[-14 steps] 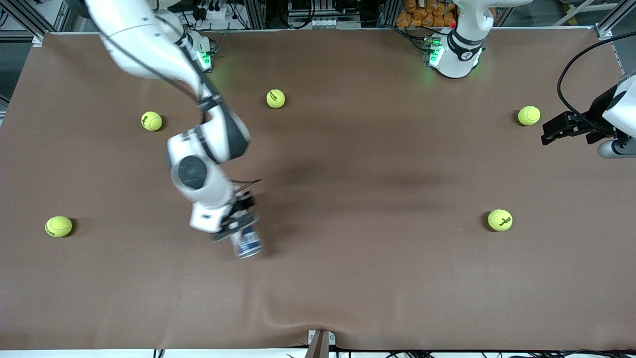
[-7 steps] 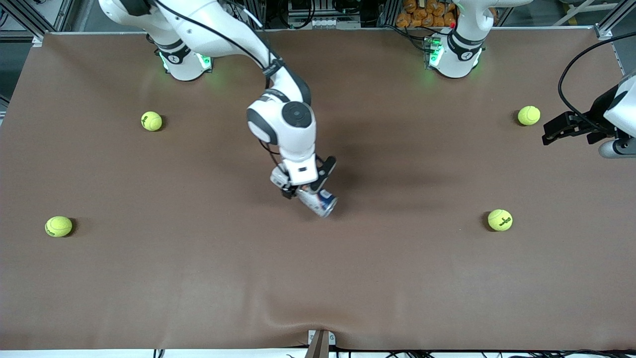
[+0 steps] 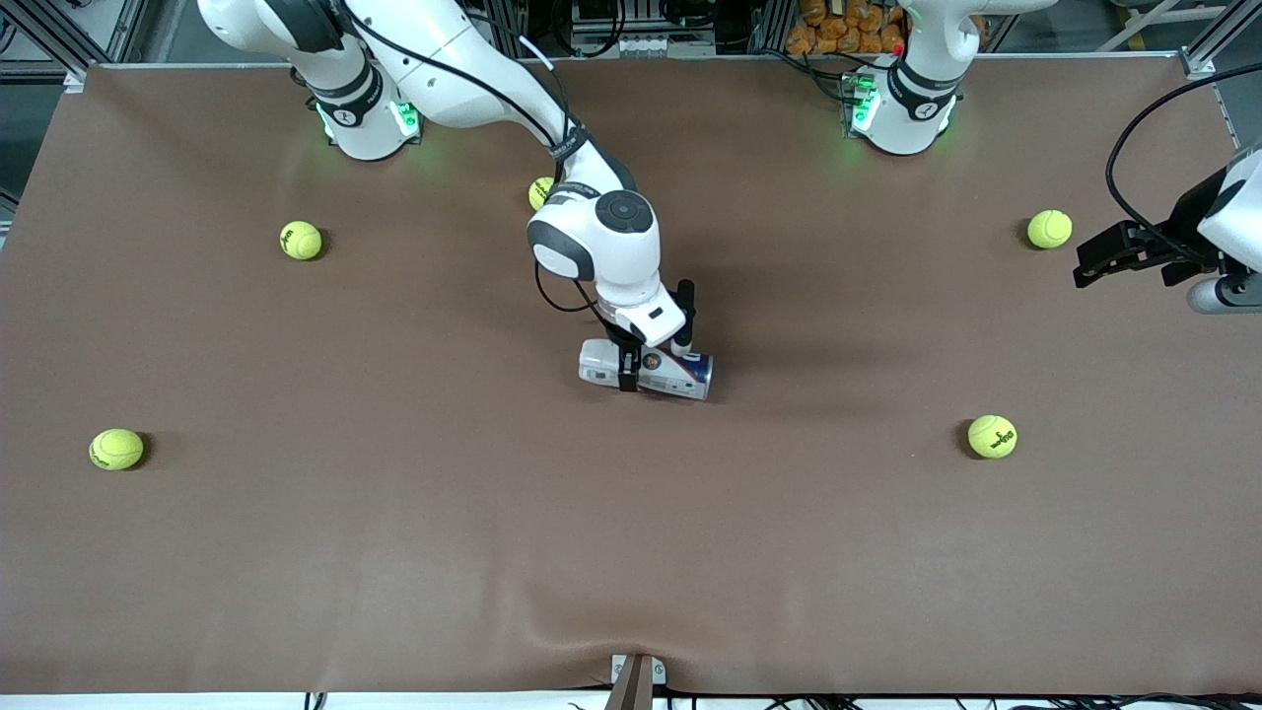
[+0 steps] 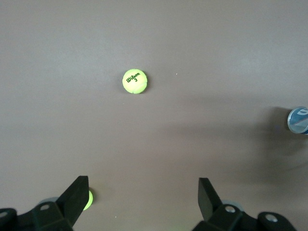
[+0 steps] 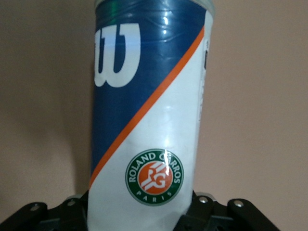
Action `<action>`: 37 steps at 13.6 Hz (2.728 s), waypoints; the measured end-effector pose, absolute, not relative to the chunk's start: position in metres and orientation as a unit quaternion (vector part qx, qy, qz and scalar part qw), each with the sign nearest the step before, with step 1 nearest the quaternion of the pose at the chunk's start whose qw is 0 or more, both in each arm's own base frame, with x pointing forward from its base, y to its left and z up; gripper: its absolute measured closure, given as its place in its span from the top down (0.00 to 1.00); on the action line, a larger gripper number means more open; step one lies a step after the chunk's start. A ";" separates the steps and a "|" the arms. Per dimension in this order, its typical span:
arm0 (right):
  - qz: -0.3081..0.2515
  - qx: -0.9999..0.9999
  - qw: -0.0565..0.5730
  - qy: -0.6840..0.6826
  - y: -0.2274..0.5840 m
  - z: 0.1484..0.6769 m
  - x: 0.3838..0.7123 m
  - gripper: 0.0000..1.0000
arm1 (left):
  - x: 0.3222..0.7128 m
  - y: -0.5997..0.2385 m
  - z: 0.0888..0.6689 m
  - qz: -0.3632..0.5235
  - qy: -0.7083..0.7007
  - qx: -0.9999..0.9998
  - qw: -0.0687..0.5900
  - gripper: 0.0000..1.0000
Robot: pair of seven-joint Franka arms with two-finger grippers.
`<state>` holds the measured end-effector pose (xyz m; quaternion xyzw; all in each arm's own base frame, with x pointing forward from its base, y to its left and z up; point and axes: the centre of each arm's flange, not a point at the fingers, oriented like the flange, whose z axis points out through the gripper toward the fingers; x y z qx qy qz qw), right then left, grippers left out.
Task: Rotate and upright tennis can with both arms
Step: 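Lower the can onto the table on its side and open the right gripper, then retract the right gripper while the left gripper reaches toward the can, then move the left gripper sideways toward the open end of the can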
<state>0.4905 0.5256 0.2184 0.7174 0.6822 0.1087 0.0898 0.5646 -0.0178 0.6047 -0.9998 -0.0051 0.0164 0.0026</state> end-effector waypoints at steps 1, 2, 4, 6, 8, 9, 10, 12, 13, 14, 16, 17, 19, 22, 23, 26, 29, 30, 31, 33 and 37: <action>0.111 0.713 0.090 0.686 0.529 0.220 0.489 0.66 | 0.565 -0.017 0.605 0.016 -0.005 -1.000 0.002 1.00; 0.111 0.711 0.089 0.689 0.532 0.221 0.485 0.76 | 0.565 -0.017 0.605 0.016 -0.006 -1.000 0.002 1.00; 0.112 0.708 0.089 0.692 0.537 0.221 0.481 0.96 | 0.565 -0.016 0.605 0.016 -0.007 -1.000 0.002 1.00; 0.112 0.709 0.090 0.691 0.535 0.221 0.483 1.00 | 0.565 -0.016 0.605 0.016 -0.007 -1.000 0.002 1.00; 0.111 0.710 0.093 0.689 0.535 0.225 0.484 1.00 | 0.565 -0.016 0.605 0.017 -0.007 -1.000 0.002 1.00; 0.107 0.711 0.095 0.688 0.536 0.231 0.485 1.00 | 0.565 -0.015 0.605 0.017 -0.007 -1.000 0.002 1.00; 0.104 0.713 0.099 0.686 0.535 0.242 0.487 1.00 | 0.565 -0.016 0.605 0.017 -0.007 -1.000 0.002 1.00; 0.096 0.726 0.101 0.674 0.532 0.275 0.491 1.00 | 0.565 -0.016 0.604 0.017 -0.007 -1.000 0.000 1.00; 0.086 0.737 0.098 0.663 0.527 0.297 0.493 1.00 | 0.565 -0.017 0.604 0.017 -0.008 -1.000 -0.004 1.00; 0.072 0.751 0.097 0.649 0.518 0.323 0.496 1.00 | 0.565 -0.018 0.604 0.017 -0.008 -1.000 -0.013 1.00; 0.049 0.778 0.106 0.617 0.485 0.383 0.515 1.00 | 0.566 -0.016 0.601 0.021 -0.017 -0.998 -0.048 1.00; 0.045 0.793 0.111 0.597 0.460 0.413 0.531 1.00 | 0.569 -0.013 0.597 0.026 -0.026 -0.997 -0.075 1.00; 0.041 0.829 0.119 0.545 0.397 0.464 0.574 1.00 | 0.576 -0.004 0.580 0.044 -0.047 -0.989 -0.135 1.00; 0.059 0.877 0.130 0.458 0.290 0.532 0.636 1.00 | 0.582 -0.005 0.540 0.089 -0.066 -0.973 -0.202 1.00; 0.073 0.891 0.134 0.427 0.249 0.554 0.653 1.00 | 0.583 -0.007 0.529 0.099 -0.070 -0.969 -0.217 1.00; 0.095 0.923 0.124 0.350 0.099 0.597 0.688 1.00 | 0.583 -0.012 0.503 0.125 -0.077 -0.951 -0.272 1.00; 0.109 0.947 0.089 0.288 -0.018 0.621 0.684 1.00 | 0.583 -0.015 0.457 0.155 -0.070 -0.922 -0.347 1.00; 0.105 0.955 0.077 0.267 -0.043 0.625 0.679 1.00 | 0.581 -0.015 0.438 0.164 -0.068 -0.912 -0.369 1.00; 0.092 0.963 0.057 0.247 -0.060 0.625 0.671 1.00 | 0.579 -0.015 0.420 0.173 -0.066 -0.903 -0.387 1.00; 0.065 0.982 0.015 0.176 -0.076 0.621 0.659 1.00 | 0.574 -0.020 0.398 0.186 -0.063 -0.894 -0.404 1.00; 0.030 0.999 -0.019 0.002 -0.067 0.624 0.646 1.00 | 0.563 -0.054 0.374 0.191 -0.039 -0.885 -0.423 1.00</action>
